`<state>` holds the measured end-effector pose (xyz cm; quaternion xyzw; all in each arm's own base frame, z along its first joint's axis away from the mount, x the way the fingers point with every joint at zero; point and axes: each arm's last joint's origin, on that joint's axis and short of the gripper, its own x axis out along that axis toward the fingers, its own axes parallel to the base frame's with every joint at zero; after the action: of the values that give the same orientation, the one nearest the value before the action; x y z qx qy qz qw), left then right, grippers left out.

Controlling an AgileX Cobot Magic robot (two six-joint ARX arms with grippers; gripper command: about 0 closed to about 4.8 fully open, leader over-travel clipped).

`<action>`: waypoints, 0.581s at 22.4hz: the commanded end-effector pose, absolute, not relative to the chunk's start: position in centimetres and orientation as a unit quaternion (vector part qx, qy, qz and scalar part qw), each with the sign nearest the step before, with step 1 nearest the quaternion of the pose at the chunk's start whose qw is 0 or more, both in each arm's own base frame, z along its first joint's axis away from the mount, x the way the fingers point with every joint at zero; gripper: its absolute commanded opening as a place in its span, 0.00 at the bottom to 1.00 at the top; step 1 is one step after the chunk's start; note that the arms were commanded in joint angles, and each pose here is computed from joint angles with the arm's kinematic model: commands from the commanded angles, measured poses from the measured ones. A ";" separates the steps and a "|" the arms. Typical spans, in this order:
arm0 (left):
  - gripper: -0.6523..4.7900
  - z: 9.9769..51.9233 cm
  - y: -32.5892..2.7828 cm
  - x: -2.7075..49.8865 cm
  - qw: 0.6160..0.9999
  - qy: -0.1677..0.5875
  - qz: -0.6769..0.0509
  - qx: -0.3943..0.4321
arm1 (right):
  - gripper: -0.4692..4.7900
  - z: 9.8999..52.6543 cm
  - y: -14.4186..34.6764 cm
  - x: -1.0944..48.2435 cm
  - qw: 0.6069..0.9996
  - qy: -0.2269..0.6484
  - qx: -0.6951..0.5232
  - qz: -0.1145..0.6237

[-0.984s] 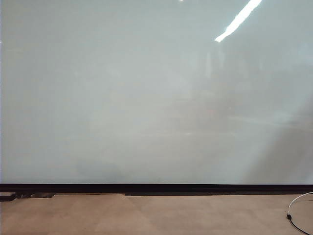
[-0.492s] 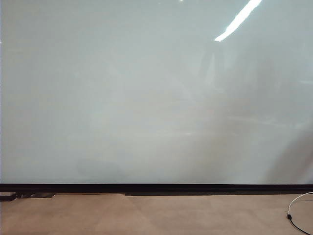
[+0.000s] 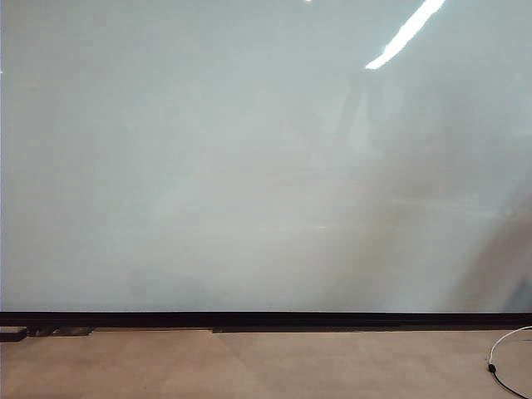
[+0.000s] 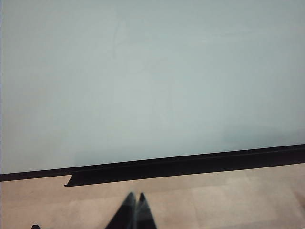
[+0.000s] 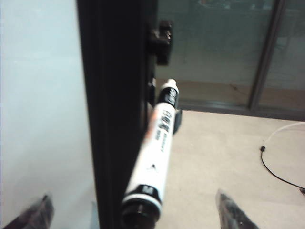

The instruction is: Pick up the pen on the shelf to the right of the whiteboard and draw a straight line.

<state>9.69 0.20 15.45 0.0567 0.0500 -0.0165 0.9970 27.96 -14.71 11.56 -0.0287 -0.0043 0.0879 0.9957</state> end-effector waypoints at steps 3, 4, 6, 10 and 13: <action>0.11 15.7 0.2 9.7 0.997 0.044 -0.018 0.057 | 0.93 10.9 -15.1 28.7 0.996 -0.004 -0.030 0.081; 0.11 15.7 0.2 9.7 0.997 0.044 -0.018 0.057 | 0.93 10.8 -15.1 28.8 0.997 -0.004 -0.030 0.078; 0.11 15.7 0.2 9.7 0.997 0.044 -0.018 0.057 | 0.93 10.9 -15.1 28.8 0.997 -0.005 -0.031 0.075; 0.11 15.7 0.2 9.7 0.997 0.044 -0.018 0.057 | 0.93 11.4 -15.4 29.4 0.997 -0.015 -0.031 0.070; 0.11 15.7 0.2 9.7 0.997 0.044 -0.018 0.057 | 0.93 11.6 -15.3 29.7 0.997 -0.020 -0.035 0.070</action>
<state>9.69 0.20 15.45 0.0567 0.0500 -0.0167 0.9970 29.58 -15.41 11.26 -0.0294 -0.0096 0.0713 0.9970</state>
